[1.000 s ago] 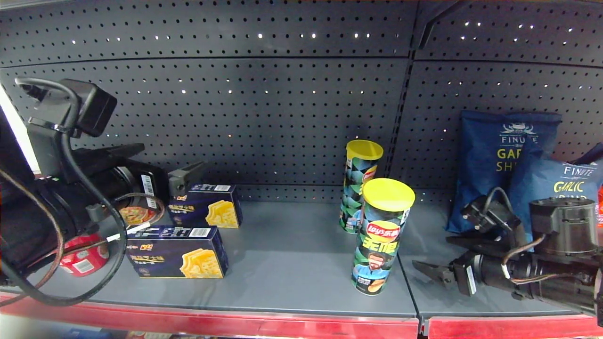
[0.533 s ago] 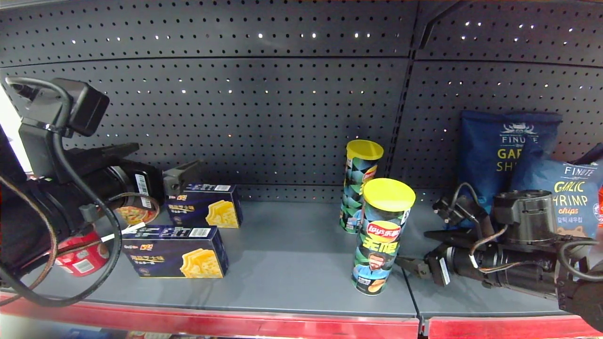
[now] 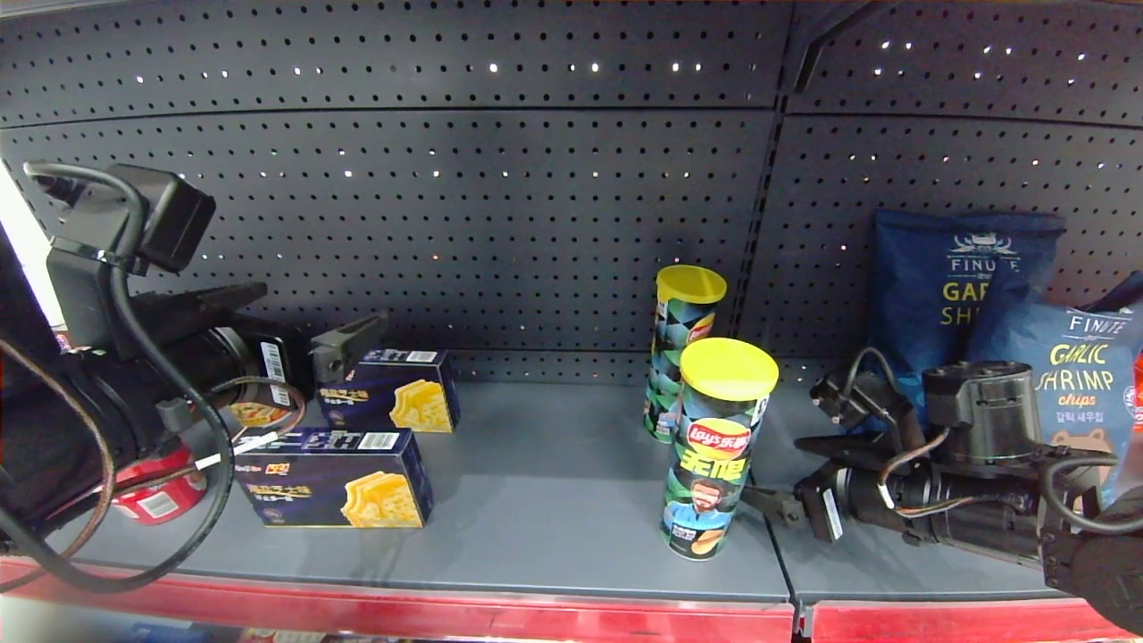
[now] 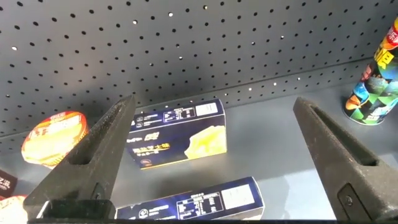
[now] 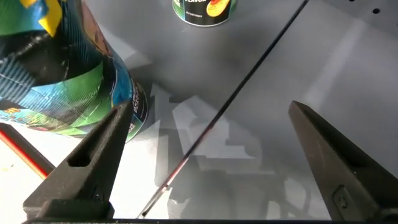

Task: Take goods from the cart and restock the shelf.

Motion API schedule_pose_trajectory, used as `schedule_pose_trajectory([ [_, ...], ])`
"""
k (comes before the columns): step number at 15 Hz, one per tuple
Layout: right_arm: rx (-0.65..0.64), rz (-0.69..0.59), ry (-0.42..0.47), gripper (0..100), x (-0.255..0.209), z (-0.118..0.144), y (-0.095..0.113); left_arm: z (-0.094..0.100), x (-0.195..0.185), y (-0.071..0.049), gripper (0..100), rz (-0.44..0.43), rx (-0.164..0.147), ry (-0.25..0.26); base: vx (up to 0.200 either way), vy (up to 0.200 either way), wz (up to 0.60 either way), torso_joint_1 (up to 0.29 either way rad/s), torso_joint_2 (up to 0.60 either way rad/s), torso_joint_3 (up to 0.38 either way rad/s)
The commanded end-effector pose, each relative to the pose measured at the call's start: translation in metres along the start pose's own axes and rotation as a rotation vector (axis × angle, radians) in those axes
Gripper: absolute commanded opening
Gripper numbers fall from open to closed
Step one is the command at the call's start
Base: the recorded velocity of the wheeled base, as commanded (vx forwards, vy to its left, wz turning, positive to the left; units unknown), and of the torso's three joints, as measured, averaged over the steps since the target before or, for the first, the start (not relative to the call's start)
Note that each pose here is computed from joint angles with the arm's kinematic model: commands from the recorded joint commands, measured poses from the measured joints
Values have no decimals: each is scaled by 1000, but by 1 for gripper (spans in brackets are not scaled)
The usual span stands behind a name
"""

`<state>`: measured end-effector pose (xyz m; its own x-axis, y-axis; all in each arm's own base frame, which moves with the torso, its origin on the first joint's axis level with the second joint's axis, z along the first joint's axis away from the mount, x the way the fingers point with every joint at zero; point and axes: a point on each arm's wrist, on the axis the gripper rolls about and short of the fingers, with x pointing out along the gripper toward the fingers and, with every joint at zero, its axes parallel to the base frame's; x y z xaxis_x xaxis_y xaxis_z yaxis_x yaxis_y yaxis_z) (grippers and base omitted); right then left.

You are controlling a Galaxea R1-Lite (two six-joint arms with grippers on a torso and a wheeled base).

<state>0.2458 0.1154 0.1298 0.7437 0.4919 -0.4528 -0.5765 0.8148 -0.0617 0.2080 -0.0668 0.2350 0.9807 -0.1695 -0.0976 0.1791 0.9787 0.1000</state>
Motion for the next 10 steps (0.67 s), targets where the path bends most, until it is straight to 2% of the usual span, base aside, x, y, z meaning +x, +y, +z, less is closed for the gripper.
schedule_pose_trajectory([
  [1, -2, 5, 2, 100, 1, 0, 1, -1, 1, 0, 100, 0, 0, 5, 0, 0, 0, 0, 0, 0],
  [5, 8, -25, -13, 100, -7, 1, -6, -4, 0, 0, 100, 1, 1, 11, 0, 0, 0, 0, 0, 0],
  [8, 0, -59, -114, 100, -40, 15, -5, -4, -13, 2, 100, 4, -1, -5, 0, 0, 0, 0, 0, 0],
  [10, -5, -110, -200, 100, -73, 21, -2, -9, -37, 6, 100, 10, -4, -27, 0, 0, 0, 0, 0, 0],
])
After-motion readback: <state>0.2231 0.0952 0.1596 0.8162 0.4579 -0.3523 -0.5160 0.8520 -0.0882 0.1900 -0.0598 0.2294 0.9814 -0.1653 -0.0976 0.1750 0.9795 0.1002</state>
